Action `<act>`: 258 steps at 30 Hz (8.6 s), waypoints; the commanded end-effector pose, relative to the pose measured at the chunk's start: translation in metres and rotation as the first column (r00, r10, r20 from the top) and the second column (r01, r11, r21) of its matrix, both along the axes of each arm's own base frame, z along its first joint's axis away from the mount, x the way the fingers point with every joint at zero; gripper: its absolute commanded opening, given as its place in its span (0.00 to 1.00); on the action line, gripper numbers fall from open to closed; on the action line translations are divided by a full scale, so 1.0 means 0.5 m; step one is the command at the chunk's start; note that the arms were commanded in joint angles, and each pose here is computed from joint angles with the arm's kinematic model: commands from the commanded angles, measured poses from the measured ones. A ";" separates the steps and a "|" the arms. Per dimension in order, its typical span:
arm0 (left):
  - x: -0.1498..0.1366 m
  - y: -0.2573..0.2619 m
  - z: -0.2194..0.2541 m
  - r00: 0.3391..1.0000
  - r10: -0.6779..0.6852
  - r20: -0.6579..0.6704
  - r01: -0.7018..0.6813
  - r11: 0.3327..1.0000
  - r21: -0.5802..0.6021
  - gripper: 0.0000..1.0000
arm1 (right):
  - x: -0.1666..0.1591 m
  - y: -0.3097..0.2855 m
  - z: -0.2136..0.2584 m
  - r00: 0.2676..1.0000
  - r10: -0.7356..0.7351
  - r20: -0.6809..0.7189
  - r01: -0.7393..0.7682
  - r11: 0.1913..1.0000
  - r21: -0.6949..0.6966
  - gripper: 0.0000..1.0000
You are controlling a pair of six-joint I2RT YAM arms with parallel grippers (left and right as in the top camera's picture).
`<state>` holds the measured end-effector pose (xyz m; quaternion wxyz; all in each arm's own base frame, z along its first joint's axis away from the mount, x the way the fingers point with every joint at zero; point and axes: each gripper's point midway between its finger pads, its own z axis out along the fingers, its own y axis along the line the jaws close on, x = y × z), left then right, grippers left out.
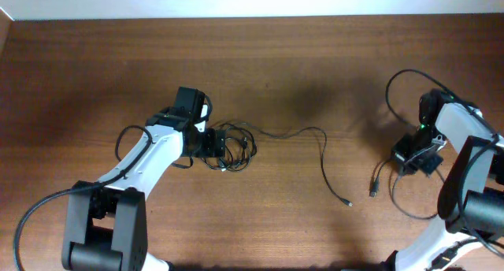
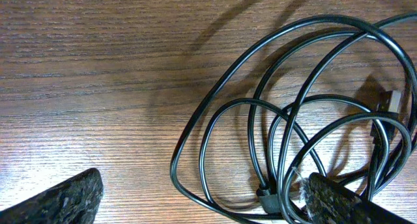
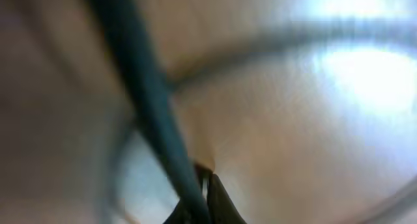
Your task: Untangle cables
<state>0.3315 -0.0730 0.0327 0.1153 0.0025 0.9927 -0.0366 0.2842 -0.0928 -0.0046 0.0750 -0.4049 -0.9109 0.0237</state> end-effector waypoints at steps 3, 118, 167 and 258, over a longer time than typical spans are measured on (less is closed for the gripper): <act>-0.004 0.001 -0.003 1.000 -0.005 -0.002 0.005 1.000 0.005 0.99 | 0.099 -0.046 -0.054 0.981 -0.023 0.193 0.037 0.997 -0.069 0.04; -0.076 0.167 0.961 0.011 0.409 0.912 -0.211 0.893 -0.398 0.00 | 0.037 0.656 0.065 0.718 0.696 -0.021 -0.696 0.717 -0.037 0.04; 0.009 -0.111 0.177 0.986 -0.157 -0.062 0.106 0.862 -0.495 0.74 | 0.068 0.518 0.485 0.404 0.547 0.733 -0.910 0.319 0.264 0.04; 0.079 -0.010 0.027 0.935 0.330 -0.129 -0.350 0.916 -0.197 0.00 | -0.007 0.624 0.769 -0.087 -0.076 0.993 -0.992 -0.085 -0.093 0.04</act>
